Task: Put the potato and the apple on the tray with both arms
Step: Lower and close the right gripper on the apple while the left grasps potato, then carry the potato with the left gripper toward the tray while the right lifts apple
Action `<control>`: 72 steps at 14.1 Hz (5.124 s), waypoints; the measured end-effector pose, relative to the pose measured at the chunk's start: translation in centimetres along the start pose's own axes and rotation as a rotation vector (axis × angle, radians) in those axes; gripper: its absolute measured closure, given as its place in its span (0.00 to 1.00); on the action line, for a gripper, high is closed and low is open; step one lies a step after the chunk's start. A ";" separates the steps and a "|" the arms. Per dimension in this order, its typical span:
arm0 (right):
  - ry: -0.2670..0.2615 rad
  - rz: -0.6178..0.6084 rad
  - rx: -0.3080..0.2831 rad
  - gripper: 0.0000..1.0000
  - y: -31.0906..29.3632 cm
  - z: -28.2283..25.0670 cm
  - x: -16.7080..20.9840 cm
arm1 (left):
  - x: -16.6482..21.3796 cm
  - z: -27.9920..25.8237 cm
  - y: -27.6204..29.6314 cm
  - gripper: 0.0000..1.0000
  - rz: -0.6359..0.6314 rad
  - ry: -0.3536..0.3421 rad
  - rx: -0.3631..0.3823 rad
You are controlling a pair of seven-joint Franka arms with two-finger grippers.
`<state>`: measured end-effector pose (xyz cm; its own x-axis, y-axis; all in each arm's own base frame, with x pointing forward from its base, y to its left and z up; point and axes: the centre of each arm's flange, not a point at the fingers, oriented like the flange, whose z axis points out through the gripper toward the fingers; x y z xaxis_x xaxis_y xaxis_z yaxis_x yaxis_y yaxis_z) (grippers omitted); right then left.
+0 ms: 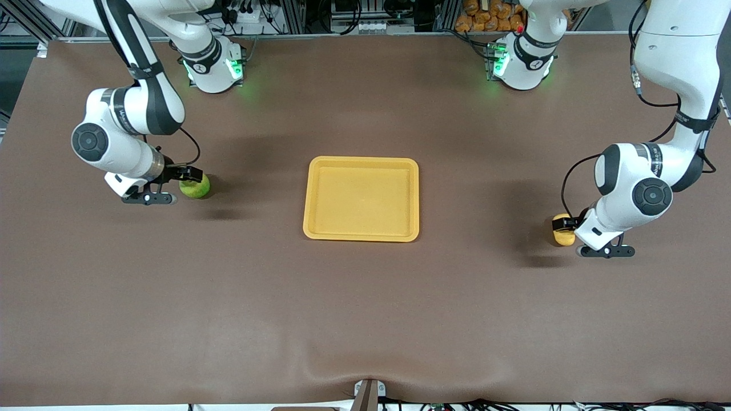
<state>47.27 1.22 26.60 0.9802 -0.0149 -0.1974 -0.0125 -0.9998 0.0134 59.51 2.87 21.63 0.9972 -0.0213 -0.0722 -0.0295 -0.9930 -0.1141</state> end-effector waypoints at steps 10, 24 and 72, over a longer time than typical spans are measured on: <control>-0.002 -0.010 -0.007 0.00 -0.7 2.4 0.2 | 0.1 1.1 0.8 0.22 0.012 -0.003 -0.006; -0.027 0.001 -0.031 0.00 1.1 5.6 0.6 | 1.4 -1.4 5.3 0.48 0.081 0.046 -0.015; -0.074 -0.043 -0.017 0.17 -18.2 -9.1 3.2 | -6.3 -7.1 47.4 0.48 -0.140 -0.097 -0.034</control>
<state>52.45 19.49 34.63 0.9626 0.0262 -0.2697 0.0329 -0.9993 0.0204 52.29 -44.92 23.69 0.9799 0.1275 -0.1537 0.1136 -0.9888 -0.0964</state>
